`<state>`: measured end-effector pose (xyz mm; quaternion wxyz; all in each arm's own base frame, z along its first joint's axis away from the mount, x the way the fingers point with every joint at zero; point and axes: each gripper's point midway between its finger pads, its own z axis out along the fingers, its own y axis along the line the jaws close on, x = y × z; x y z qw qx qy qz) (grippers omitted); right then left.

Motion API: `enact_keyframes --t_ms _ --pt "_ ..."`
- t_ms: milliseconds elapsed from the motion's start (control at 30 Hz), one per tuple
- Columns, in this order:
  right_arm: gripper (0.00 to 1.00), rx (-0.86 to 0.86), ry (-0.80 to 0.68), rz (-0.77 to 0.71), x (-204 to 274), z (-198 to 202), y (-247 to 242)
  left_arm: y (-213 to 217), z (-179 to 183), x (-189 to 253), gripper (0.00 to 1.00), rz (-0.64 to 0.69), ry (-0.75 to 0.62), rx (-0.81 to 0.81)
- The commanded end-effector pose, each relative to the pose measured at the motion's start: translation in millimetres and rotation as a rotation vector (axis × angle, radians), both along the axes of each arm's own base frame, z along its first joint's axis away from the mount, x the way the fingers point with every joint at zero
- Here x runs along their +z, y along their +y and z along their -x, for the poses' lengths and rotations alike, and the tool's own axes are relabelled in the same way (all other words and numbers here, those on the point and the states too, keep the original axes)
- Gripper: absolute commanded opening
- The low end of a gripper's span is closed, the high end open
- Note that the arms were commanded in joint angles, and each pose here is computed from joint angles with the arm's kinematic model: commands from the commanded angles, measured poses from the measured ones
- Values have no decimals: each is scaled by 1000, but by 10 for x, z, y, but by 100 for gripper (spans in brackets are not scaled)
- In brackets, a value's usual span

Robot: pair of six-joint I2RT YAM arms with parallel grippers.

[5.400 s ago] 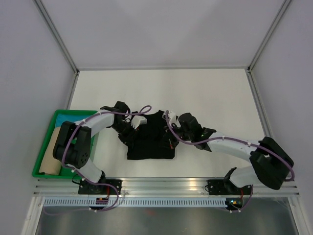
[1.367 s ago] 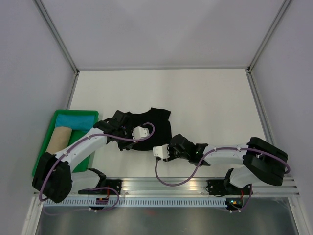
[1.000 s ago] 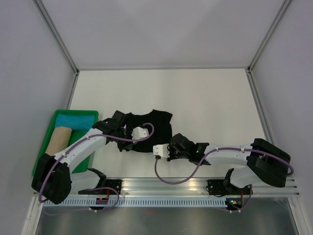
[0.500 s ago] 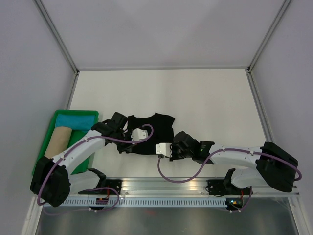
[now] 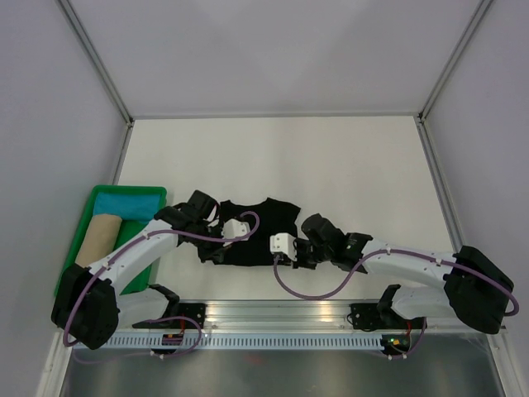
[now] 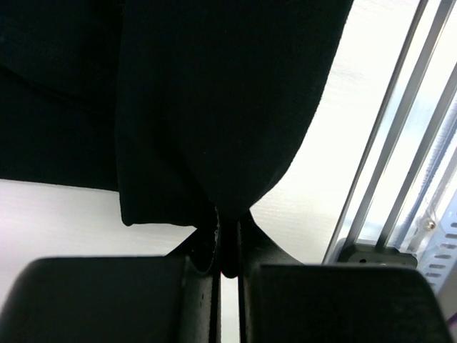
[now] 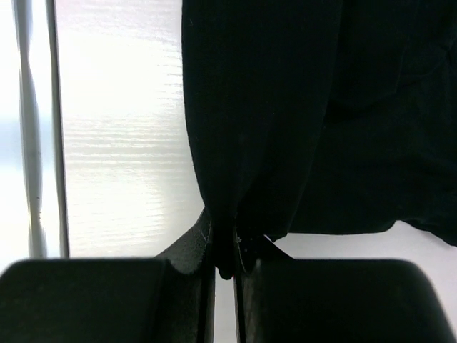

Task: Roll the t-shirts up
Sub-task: Roll the tshirt

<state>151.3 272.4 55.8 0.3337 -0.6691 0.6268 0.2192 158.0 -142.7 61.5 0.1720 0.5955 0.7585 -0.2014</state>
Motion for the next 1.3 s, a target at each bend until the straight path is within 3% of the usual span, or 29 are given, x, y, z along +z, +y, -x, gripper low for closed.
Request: enact_keyframes --t_ms 0,333,533,567,600,700,833,900,1000,1033,1067,1133,1167,1267 --pt "0 23 115 -96 223 79 119 -5 29 87 2 2 33 -10" --pt "0 128 302 -37 286 252 -13 61 397 136 2 10 183 -116" --pt "0 94 487 -116 355 27 19 43 89 107 9 52 207 -56" --pt "0 51 517 -132 352 -74 -15 29 -13 151 13 74 201 -32" --pt "0 28 551 -136 292 -132 -12 30 -69 127 26 77 219 -12" --pt "0 -5 613 -147 235 -255 -1 49 -223 200 48 136 216 42" --pt "0 -29 643 -134 191 -324 1 72 -199 242 58 181 206 62" --pt "0 -42 648 -134 175 -349 -1 27 -155 272 75 217 210 60" --pt "0 -49 641 -137 179 -365 -6 -41 -174 253 78 259 205 102" --pt "0 -55 642 -138 175 -375 -13 -75 -327 192 78 272 148 122" --pt "0 -58 643 -137 174 -376 -14 -62 -383 126 77 253 167 184" --pt "0 -69 651 -132 162 -388 -10 -93 -451 93 62 263 169 199" --pt "0 -84 655 -126 145 -401 -13 -130 -450 100 34 279 200 206" --pt "0 -224 669 -80 117 -466 -41 -123 -319 126 3 283 234 184"
